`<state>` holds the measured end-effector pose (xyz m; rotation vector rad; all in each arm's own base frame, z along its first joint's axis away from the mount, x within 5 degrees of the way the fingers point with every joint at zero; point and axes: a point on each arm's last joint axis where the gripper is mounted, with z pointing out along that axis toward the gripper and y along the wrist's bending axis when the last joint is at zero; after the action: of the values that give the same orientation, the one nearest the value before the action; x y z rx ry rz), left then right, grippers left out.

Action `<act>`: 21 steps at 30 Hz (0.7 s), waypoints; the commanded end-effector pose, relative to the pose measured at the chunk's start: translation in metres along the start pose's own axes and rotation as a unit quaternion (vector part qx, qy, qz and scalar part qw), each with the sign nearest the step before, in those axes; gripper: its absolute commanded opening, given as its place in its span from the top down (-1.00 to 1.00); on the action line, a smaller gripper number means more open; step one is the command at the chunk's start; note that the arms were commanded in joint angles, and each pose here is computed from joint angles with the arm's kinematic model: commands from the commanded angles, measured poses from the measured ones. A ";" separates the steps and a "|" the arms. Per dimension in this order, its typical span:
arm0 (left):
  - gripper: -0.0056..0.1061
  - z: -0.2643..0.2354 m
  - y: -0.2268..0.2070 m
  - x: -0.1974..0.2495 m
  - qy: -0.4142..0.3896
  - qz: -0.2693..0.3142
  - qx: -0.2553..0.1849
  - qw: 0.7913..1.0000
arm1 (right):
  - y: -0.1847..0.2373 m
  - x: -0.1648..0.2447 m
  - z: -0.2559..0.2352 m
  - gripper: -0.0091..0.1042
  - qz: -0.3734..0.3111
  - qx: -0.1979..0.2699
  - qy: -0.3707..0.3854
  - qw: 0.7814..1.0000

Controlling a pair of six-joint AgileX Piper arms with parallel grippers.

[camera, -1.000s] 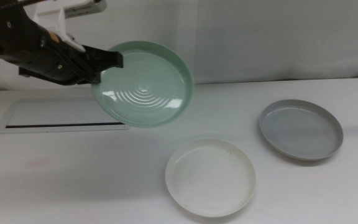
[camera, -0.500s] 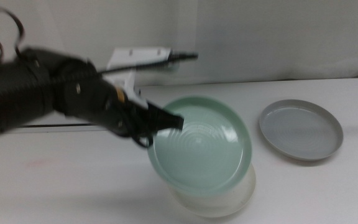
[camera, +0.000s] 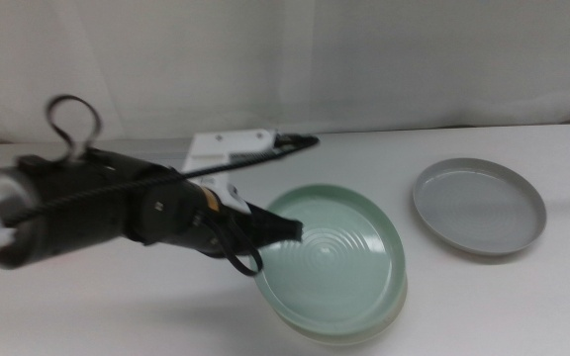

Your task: Stack the three bowls on top of each other.

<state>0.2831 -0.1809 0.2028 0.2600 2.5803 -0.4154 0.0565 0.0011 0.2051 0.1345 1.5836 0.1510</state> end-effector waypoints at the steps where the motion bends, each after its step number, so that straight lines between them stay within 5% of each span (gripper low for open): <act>1: 0.95 0.012 -0.007 0.003 0.004 -0.003 0.006 1.000 | -0.002 0.011 -0.001 -0.98 -0.005 0.000 -0.001 1.000; 21: 0.95 0.054 -0.016 0.006 0.055 0.008 -0.006 0.998 | -0.002 0.011 -0.001 -0.98 -0.005 0.000 -0.001 1.000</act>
<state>0.2993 -0.2121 0.1598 0.2946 2.6850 -0.3977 0.0565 0.0011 0.2051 0.1361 1.5835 0.1526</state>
